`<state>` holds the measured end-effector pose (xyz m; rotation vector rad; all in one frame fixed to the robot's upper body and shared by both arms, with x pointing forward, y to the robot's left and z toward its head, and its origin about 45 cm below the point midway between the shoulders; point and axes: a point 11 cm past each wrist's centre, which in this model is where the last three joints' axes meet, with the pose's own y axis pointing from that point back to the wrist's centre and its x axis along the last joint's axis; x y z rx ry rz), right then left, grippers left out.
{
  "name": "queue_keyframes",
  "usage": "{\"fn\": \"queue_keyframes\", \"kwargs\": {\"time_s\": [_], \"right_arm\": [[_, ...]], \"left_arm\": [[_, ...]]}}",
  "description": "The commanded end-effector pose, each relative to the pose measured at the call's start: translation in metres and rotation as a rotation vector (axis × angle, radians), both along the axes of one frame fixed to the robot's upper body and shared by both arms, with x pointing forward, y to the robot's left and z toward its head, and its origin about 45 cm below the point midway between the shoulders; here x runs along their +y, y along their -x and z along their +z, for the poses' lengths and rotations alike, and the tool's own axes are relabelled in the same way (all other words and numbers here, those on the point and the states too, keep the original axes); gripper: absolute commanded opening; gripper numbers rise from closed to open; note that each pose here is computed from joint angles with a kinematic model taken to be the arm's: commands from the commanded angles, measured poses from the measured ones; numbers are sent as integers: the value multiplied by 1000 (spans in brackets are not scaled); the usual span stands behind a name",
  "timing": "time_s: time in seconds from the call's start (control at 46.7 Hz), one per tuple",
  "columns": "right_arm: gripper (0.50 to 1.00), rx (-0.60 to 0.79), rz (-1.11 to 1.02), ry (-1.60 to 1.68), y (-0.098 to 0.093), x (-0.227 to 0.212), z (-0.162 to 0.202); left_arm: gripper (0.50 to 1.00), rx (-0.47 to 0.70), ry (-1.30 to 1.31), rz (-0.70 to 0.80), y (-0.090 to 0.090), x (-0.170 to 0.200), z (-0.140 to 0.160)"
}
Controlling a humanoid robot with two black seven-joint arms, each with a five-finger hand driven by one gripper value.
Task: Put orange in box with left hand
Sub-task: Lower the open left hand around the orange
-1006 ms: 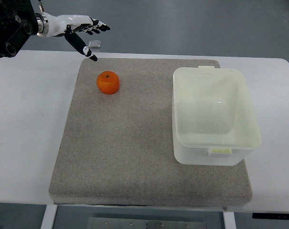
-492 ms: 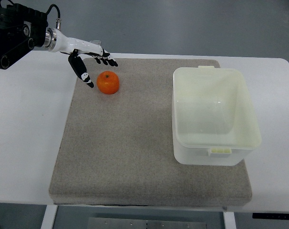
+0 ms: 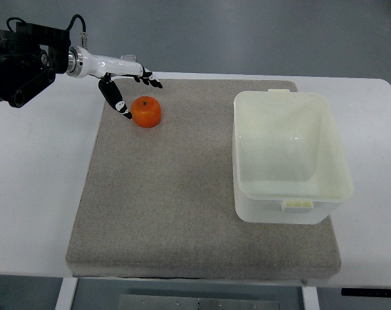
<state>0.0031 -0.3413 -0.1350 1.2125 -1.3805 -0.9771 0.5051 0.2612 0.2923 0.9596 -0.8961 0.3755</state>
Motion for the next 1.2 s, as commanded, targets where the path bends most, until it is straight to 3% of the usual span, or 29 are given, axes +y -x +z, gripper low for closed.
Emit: {"fn": "queue_keyframes", "kwargs": {"time_s": [0.0, 0.45, 0.771, 0.878, 0.985, 1.177], "right_arm": [[926, 1, 0, 0, 0, 0, 0], [926, 1, 0, 0, 0, 0, 0], [926, 1, 0, 0, 0, 0, 0], [926, 1, 0, 0, 0, 0, 0], [926, 1, 0, 0, 0, 0, 0], [926, 1, 0, 0, 0, 0, 0]], "left_arm": [[928, 8, -2, -3, 1, -3, -9], [919, -6, -44, -45, 5, -15, -29], [919, -79, -96, -65, 1, -16, -31], [932, -71, -91, -65, 3, -17, -34], [994, -65, -73, -57, 4, -16, -37], [994, -55, -74, -52, 6, -14, -43]]}}
